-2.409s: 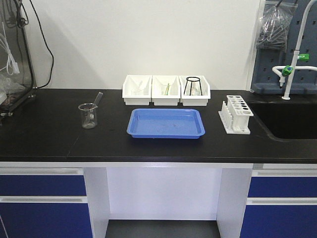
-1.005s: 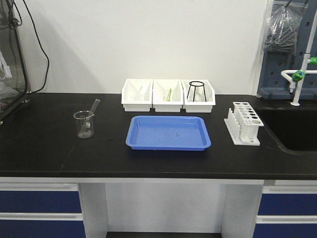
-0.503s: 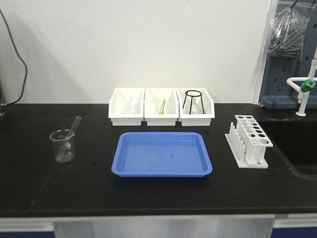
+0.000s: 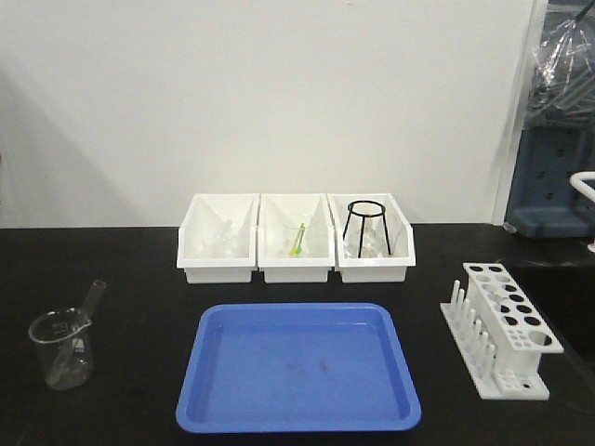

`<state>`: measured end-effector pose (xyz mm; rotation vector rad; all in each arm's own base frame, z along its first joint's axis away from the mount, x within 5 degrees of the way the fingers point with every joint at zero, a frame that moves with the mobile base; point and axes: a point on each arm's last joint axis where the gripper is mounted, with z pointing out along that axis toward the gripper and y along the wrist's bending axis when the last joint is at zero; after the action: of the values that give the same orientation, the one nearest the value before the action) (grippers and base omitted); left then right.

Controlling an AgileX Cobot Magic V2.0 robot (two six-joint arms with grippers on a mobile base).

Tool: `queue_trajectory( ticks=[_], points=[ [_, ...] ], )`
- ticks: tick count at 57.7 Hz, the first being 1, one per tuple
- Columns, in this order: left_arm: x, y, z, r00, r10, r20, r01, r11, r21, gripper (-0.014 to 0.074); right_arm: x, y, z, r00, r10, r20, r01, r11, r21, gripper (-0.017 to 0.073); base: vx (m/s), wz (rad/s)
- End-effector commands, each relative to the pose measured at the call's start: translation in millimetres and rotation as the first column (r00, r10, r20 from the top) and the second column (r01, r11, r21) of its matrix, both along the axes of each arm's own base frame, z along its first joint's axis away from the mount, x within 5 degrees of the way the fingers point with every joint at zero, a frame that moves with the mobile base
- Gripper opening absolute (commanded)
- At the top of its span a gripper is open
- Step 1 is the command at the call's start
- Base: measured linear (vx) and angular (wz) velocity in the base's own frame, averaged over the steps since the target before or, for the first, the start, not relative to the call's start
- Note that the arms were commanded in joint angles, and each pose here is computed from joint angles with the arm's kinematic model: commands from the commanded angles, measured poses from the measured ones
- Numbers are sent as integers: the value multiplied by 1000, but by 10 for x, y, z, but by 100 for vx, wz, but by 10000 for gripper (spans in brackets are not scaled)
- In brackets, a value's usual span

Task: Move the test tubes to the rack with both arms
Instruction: 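Drive the base closer to the bench facing the white bins, then lower the open left gripper around the glass test tube in the beaker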

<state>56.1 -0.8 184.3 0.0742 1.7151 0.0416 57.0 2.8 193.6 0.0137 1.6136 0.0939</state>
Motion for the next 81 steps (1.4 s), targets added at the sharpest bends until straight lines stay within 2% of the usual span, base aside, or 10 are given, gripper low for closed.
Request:
queue_trajectory(
  ticks=[1, 42, 81],
  points=[
    [4, -3, -6, 997, -2, 72, 3, 1000, -8, -20, -4, 4, 49, 996, 5, 86, -4, 1000, -1, -7, 39, 6],
    [4, -3, -6, 997, -2, 72, 3, 1000, -8, -20, -4, 4, 49, 996, 5, 86, -4, 1000, -1, -7, 34, 5],
    [4, -3, -6, 997, -4, 73, 4, 1000, 2, -20, -4, 4, 49, 996, 5, 86, -4, 1000, -1, -7, 3, -1]
  ],
)
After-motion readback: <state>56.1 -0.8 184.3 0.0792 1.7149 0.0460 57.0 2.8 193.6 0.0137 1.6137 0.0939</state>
